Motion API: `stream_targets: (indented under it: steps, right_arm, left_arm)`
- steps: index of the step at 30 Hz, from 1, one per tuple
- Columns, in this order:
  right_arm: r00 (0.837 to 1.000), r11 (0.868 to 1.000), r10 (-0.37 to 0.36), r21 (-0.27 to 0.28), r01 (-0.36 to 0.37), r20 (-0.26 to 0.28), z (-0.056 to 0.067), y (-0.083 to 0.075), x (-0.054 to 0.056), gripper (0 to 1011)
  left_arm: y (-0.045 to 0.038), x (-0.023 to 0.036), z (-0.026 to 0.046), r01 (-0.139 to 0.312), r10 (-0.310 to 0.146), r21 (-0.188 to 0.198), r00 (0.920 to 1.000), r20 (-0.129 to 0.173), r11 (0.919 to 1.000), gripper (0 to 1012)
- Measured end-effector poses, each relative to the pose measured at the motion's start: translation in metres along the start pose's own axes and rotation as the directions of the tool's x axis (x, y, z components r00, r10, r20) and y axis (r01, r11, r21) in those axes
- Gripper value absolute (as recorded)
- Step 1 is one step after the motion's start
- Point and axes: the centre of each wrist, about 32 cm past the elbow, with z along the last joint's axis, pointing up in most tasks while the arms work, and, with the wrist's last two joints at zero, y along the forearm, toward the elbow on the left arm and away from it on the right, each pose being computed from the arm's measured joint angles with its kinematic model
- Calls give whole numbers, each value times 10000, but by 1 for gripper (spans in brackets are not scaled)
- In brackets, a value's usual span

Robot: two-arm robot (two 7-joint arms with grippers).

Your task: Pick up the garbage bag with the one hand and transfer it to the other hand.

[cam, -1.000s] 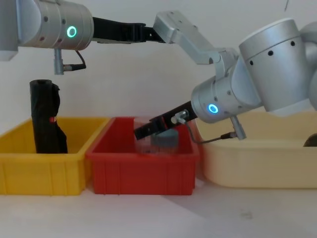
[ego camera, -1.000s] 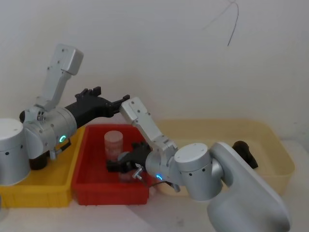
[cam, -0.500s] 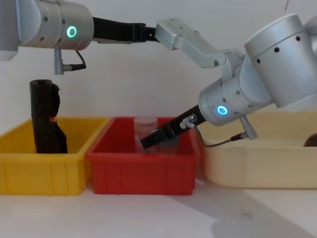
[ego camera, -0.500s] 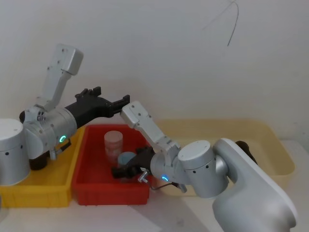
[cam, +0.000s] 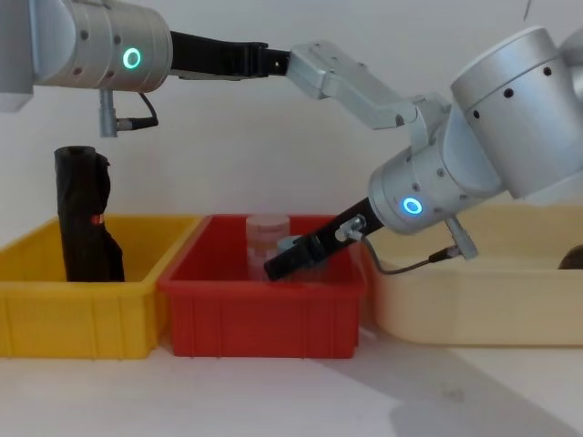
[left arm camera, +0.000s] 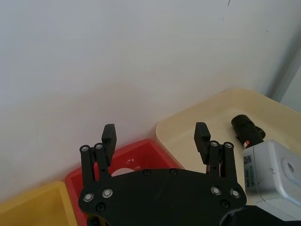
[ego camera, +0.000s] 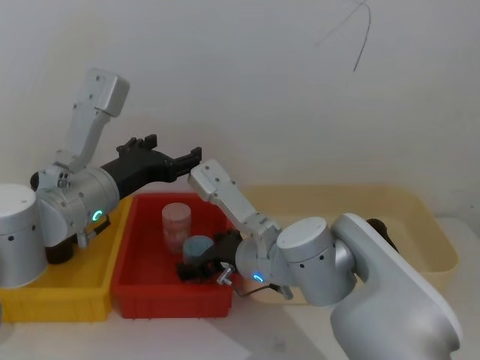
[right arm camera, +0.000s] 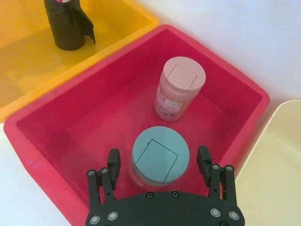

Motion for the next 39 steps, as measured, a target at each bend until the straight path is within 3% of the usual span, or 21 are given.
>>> stream_targets:
  steps: [10,18,22,32,39]
  right_arm:
    - [9998,9998,-206,-48,206,-40,-34,27,18,993]
    - [9987,9988,-479,110,481,-156,-68,54,26,828]
    - [9980,9981,-595,162,599,-211,-75,61,29,690]
    - [9971,9976,-666,189,673,-361,-88,41,38,690]
    - [9945,9960,-676,526,720,-804,-55,-45,59,690]
  left_arm:
    - [0,0,0,0,0,0,10000,0,10000,1001]
    - [0,0,0,0,0,0,10000,0,10000,1001]
    - [0,0,0,0,0,0,10000,0,10000,1001]
    - [0,0,0,0,0,0,10000,0,10000,1001]
    - [0,0,0,0,0,0,10000,1,10000,1001]
